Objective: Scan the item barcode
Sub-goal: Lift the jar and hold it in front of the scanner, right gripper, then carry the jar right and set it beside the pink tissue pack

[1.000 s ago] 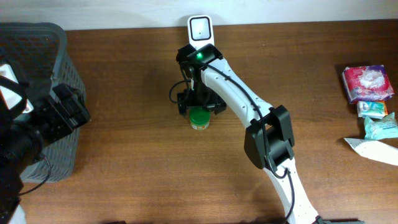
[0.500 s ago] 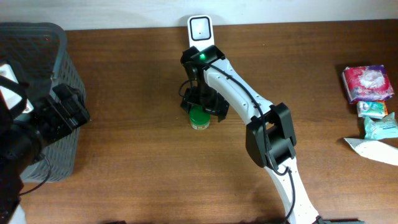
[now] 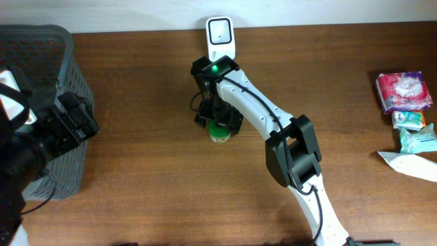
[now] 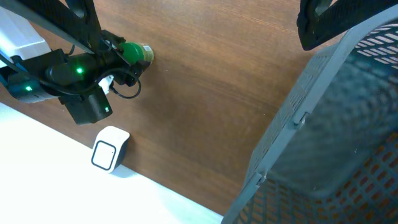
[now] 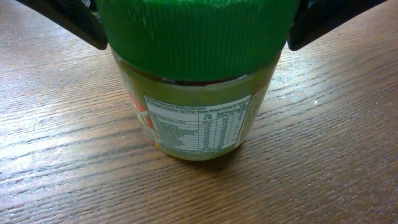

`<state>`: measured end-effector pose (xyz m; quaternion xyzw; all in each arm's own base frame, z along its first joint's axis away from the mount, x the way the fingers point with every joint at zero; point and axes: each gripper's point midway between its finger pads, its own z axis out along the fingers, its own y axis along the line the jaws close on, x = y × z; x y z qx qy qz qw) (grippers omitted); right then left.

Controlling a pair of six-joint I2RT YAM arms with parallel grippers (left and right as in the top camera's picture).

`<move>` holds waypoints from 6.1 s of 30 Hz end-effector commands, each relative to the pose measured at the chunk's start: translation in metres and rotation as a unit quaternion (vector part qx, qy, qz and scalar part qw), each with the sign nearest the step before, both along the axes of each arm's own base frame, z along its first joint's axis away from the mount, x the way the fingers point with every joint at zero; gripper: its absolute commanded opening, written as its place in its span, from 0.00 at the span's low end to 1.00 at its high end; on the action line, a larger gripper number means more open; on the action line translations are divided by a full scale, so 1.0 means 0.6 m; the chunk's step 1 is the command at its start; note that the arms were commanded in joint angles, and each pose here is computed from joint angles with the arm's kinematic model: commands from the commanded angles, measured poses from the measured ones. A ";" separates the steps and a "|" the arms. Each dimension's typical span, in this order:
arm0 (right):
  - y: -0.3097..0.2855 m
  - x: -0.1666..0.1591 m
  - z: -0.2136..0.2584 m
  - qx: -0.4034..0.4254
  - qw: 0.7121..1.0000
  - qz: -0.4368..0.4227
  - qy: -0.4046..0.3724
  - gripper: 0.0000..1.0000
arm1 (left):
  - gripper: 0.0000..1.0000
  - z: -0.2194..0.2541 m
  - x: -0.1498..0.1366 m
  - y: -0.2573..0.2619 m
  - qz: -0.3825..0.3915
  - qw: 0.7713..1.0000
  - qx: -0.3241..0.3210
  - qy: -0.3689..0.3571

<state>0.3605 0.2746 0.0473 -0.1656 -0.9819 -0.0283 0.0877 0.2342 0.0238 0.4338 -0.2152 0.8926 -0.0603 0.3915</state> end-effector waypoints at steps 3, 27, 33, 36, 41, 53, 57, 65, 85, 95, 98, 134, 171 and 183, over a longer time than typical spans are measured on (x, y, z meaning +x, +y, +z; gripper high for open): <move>-0.001 -0.001 -0.004 -0.009 1.000 0.000 -0.003 0.85 | 0.99 0.000 0.000 0.000 0.004 1.000 -0.006 0.000; -0.006 0.002 -0.006 -0.029 0.999 -0.007 -0.014 0.72 | 0.99 0.000 0.000 0.000 0.004 1.000 -0.006 0.000; -0.007 -0.004 -0.011 -0.033 0.999 -0.005 -0.009 0.72 | 0.99 0.000 0.000 0.000 0.004 1.000 -0.006 0.000; -0.010 -0.009 -0.019 -0.037 0.999 -0.005 -0.003 0.73 | 0.99 0.000 0.000 0.000 0.004 1.000 -0.006 0.000; -0.010 -0.008 -0.020 -0.036 0.999 -0.004 -0.004 0.67 | 0.99 0.000 0.000 0.000 0.004 1.000 -0.006 0.000; 0.008 0.028 0.042 0.123 0.992 -0.001 0.025 0.63 | 0.99 0.000 0.000 0.000 0.004 1.000 -0.006 0.000; 0.000 0.057 0.092 0.272 0.961 -0.015 0.054 0.63 | 0.99 0.000 0.000 0.000 0.004 1.000 -0.006 0.000; -0.068 0.124 0.202 0.498 0.861 -0.078 0.059 0.59 | 0.99 0.000 0.000 0.000 0.004 1.000 -0.006 0.000; -0.059 0.131 0.280 0.615 0.781 -0.082 0.072 0.59 | 0.99 0.000 0.000 0.000 0.004 1.000 -0.006 0.000; -0.059 0.132 0.280 0.615 0.781 -0.080 0.070 0.59 | 0.99 0.000 0.000 0.000 0.004 1.000 -0.006 0.000; -0.059 0.135 0.280 0.617 0.781 -0.075 0.064 0.59 | 0.99 0.000 0.000 0.000 0.004 1.000 -0.006 0.000; -0.107 0.483 0.224 0.089 0.833 -0.005 -0.547 0.60 | 0.99 0.000 0.000 0.000 0.004 1.000 -0.006 0.000; -0.174 0.487 0.374 -0.039 0.768 0.072 -0.636 0.60 | 0.99 0.000 0.000 0.000 0.004 1.000 -0.006 0.000; -0.594 0.300 0.215 -0.154 0.935 -0.050 -0.316 0.54 | 0.99 0.000 0.000 0.000 0.004 1.000 -0.006 0.000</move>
